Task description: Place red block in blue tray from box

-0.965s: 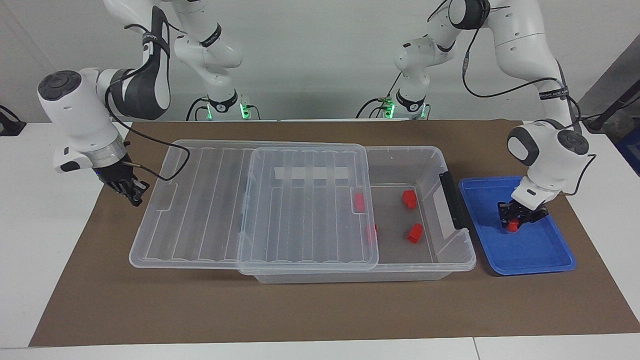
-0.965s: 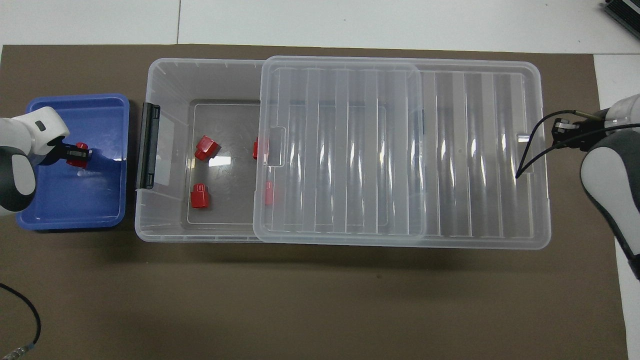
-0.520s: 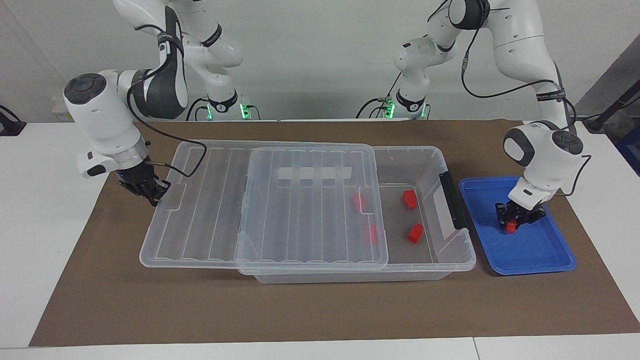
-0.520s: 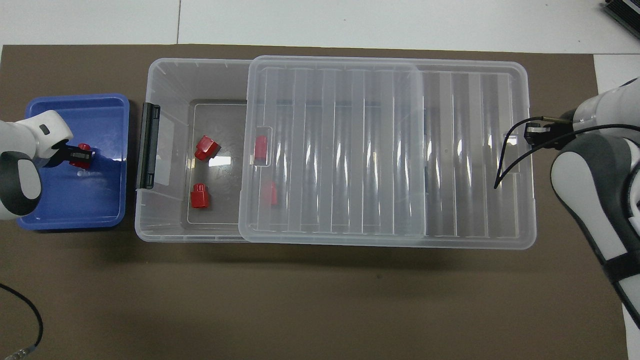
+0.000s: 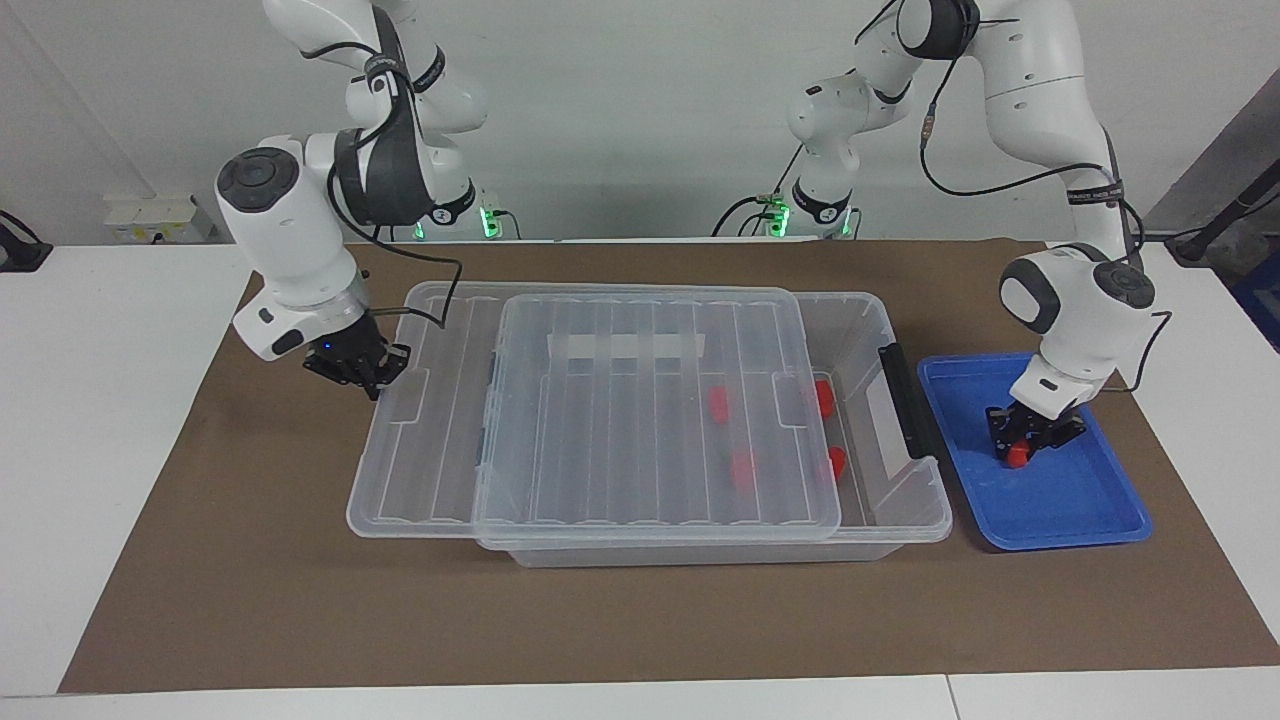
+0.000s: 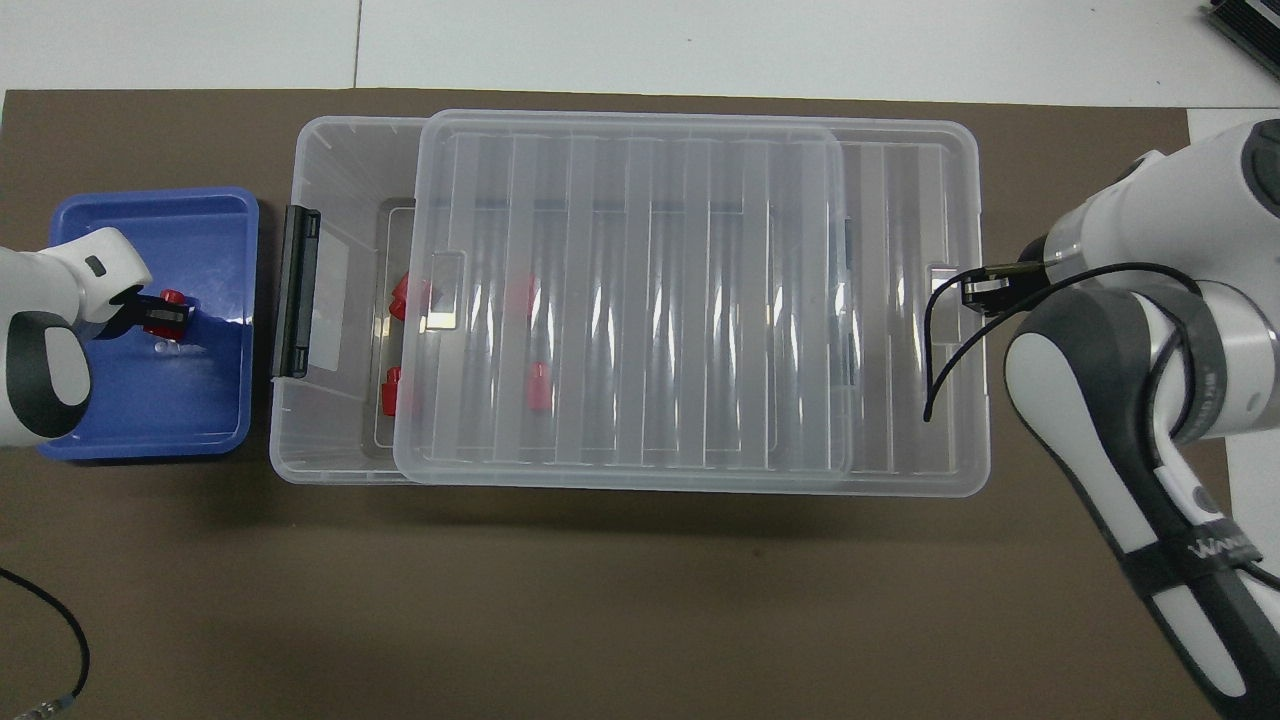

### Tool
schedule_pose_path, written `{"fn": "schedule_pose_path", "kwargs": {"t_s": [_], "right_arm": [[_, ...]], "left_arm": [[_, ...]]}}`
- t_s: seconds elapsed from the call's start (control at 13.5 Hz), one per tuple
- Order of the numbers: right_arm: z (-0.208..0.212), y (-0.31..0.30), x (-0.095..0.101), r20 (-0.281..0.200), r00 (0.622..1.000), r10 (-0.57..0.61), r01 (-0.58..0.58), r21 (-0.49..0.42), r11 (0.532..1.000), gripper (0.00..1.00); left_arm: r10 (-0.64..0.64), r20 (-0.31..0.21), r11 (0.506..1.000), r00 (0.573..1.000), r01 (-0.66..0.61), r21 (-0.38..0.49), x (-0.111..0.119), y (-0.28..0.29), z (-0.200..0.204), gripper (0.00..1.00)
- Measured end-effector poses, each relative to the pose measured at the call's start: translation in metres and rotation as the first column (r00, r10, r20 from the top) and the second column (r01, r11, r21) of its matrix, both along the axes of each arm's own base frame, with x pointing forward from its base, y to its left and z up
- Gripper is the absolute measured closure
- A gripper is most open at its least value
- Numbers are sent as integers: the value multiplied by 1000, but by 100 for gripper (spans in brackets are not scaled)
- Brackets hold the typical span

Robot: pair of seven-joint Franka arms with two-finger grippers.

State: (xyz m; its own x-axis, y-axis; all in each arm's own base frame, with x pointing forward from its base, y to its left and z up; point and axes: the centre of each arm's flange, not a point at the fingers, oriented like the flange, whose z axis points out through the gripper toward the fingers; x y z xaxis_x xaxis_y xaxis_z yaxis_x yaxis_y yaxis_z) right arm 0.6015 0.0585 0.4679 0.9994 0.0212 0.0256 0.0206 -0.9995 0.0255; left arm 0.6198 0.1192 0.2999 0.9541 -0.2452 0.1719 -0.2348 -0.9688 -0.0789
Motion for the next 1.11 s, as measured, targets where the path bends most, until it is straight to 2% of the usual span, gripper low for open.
{"fn": "schedule_pose_path", "kwargs": {"t_s": [0.22, 0.37, 0.52, 0.74, 1.11], "right_arm": [[-1, 41, -6, -7, 998, 68, -68, -1, 998, 99], [-2, 58, -11, -13, 995, 98, -98, -1, 995, 99], [-3, 73, -15, -15, 992, 123, -123, -2, 992, 99], [-2, 95, -21, -15, 987, 160, -160, -1, 987, 99], [-1, 109, -26, -18, 986, 169, -168, 32, 985, 99]], "left_arm": [[1, -17, 1000, 1000, -1, -2, 4, 1, 8, 24], [1, -67, 1000, 998, -2, -8, 14, 3, 35, 22], [-4, -107, 1000, 994, 2, -13, 22, 0, 81, 22], [-5, -134, 1000, 991, 2, -18, 16, -11, 139, 22], [64, -162, 997, 985, -69, -29, 9, -103, 189, 19]]}}
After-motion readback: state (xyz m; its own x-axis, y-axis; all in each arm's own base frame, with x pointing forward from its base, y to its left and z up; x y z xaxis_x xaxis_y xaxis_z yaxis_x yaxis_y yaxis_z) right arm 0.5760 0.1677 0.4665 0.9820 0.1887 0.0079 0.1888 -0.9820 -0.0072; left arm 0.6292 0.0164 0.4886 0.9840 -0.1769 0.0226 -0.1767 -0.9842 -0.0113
